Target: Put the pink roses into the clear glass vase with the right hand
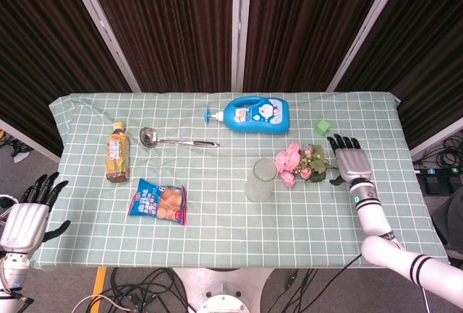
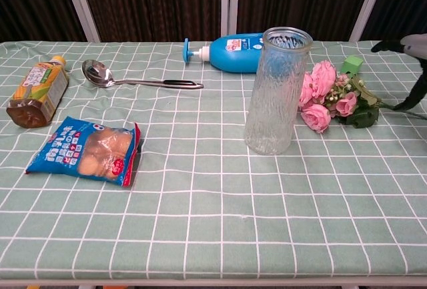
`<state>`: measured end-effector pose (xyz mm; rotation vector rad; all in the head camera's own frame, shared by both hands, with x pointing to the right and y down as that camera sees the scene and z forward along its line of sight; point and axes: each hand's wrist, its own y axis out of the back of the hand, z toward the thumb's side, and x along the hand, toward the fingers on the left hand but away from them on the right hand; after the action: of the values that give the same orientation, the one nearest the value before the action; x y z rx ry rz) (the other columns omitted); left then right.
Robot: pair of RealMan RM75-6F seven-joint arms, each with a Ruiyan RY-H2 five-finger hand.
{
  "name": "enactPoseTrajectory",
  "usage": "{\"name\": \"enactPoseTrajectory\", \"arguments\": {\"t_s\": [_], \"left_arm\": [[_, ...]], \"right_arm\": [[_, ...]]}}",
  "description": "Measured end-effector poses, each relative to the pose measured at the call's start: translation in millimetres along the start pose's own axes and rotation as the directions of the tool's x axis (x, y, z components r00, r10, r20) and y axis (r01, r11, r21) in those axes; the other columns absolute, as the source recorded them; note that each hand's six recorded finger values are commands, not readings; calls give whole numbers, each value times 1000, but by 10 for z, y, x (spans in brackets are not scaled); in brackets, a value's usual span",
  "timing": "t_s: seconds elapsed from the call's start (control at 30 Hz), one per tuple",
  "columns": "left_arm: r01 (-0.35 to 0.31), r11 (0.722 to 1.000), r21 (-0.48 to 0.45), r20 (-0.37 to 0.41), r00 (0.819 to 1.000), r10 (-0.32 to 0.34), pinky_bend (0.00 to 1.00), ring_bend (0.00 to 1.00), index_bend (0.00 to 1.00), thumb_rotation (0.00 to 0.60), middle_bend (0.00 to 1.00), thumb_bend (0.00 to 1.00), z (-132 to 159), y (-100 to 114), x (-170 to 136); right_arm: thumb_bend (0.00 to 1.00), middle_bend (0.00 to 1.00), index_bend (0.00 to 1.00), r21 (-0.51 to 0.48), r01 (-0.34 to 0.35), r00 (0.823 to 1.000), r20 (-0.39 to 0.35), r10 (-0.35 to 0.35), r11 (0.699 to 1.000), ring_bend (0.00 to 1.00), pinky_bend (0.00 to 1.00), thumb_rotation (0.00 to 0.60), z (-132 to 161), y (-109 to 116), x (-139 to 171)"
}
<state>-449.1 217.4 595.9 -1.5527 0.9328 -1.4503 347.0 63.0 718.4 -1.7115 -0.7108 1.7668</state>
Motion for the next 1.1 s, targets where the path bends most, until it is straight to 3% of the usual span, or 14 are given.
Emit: {"name": "enactPoseTrajectory", "arguments": {"t_s": [0.17,0.4,0.7,0.8,0.97,1.1], "left_arm": [[9,1000,-2,-6,1000,-9,194,0,145,600,22,176,-23,-25,-9],[15,1000,-9,-14,1000,-15,194,0,145,600,22,176,-76,-50,-40],[11,1000,-19,-8,1000,-11,194,0,145,600,22,176,-135,-31,-45],[13,1000,-20,-9,1000,-13,194,0,145,600,22,176,-146,-39,-51],[15,1000,-22,-9,1000,-15,194,0,145,600,22,176,-144,-53,-48],[20,1000,-22,-10,1000,-20,194,0,146,600,22,176,-145,-68,-45]], "right_arm": [[0,0,0,-1,-59,998,-25,59,998,0,0,600,246,-141,-160],[0,6,0,25,-65,996,-57,67,998,0,0,600,512,-272,-296],[43,217,19,48,-15,997,-81,19,999,0,0,600,755,-365,-427],[72,298,153,49,15,997,-74,-11,999,0,0,600,762,-345,-445],[114,461,458,37,49,997,-63,-46,998,45,0,600,750,-315,-449],[162,522,584,28,63,996,-57,-62,998,98,0,600,715,-295,-434]]}}
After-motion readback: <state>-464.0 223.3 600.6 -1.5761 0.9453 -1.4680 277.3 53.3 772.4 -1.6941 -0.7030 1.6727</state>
